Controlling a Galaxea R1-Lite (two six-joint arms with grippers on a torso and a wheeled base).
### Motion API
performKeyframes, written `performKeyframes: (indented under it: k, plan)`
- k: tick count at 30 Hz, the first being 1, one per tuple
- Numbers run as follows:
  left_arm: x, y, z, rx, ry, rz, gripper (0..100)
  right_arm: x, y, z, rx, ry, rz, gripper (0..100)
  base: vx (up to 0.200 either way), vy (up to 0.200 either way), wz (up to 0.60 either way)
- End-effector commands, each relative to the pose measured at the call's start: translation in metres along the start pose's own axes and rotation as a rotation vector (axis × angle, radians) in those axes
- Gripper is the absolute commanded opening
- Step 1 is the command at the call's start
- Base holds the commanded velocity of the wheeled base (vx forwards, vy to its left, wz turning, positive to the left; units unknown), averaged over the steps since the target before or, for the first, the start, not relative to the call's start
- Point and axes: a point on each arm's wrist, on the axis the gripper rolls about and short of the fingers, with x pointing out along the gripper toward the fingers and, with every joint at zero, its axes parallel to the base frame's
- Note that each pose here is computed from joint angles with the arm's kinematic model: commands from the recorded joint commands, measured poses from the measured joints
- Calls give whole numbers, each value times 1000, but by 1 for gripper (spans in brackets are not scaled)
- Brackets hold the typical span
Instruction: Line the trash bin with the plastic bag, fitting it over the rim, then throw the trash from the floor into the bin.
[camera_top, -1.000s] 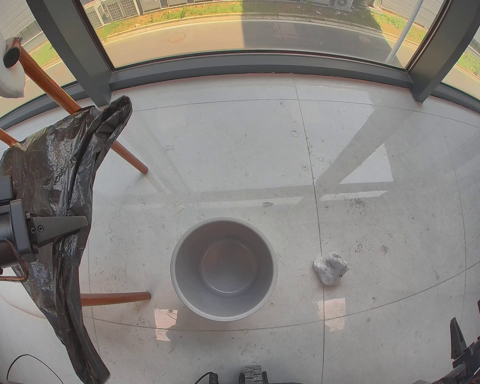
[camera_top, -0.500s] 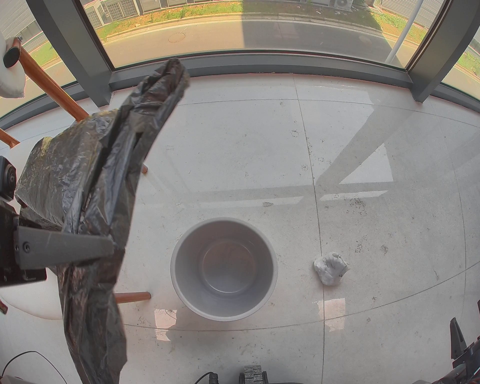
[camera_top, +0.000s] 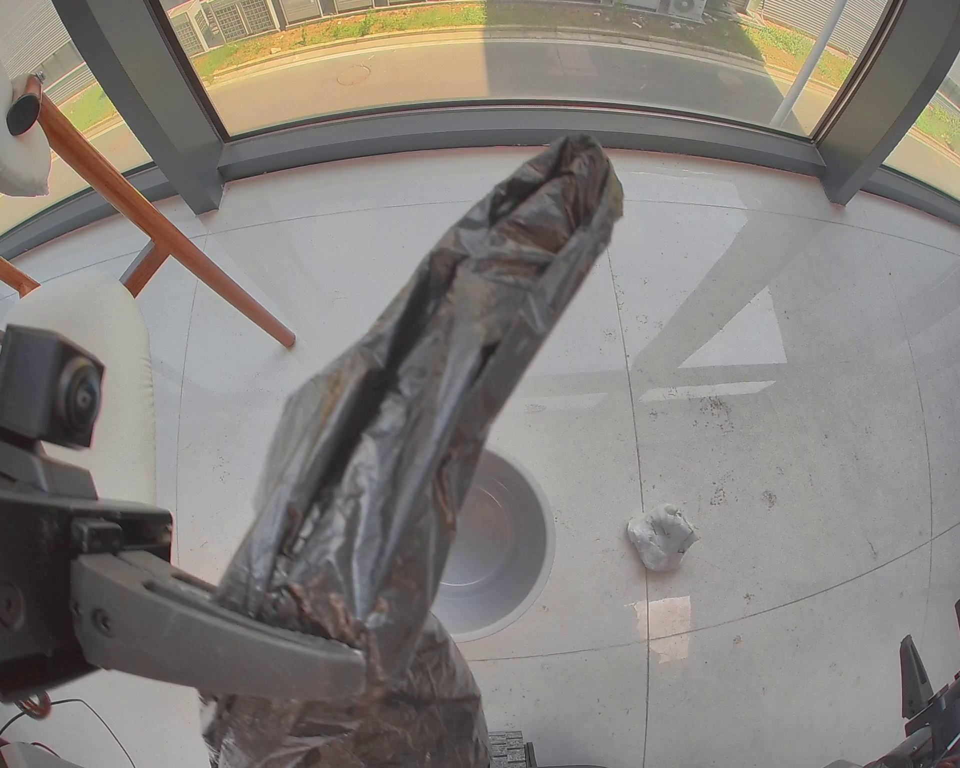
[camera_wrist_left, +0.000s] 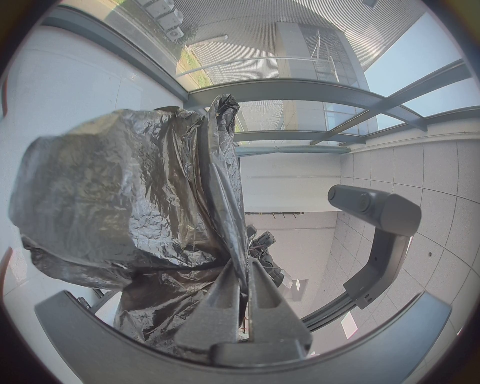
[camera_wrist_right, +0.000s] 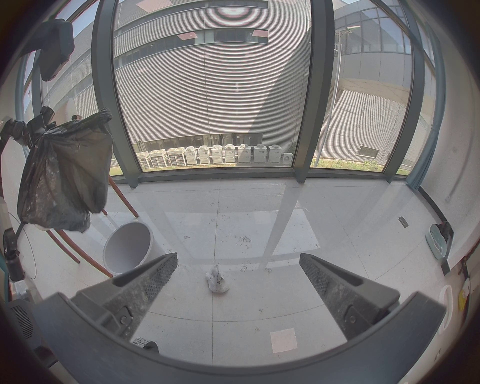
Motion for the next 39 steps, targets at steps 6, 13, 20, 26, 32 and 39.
performKeyframes:
  k: [6,13,20,26,32,39]
  plan:
    - [15,20,-1,-59,52,31,0,0,0,-5,2,7,0,100,0,0,0]
    - [17,48,13,-127,62,30,0,0,0,-5,2,7,0,100,0,0,0]
    - [36,89,37,-106,32,-3,0,0,0,-5,2,7,0,100,0,0,0]
    - [49,108,50,-102,26,-11,0,0,0,-5,5,7,0,100,0,0,0]
    - [52,118,51,-122,35,-7,0,0,0,-5,5,8,0,100,0,0,0]
    - [31,134,55,-156,-25,57,0,0,0,-5,5,8,0,100,0,0,0]
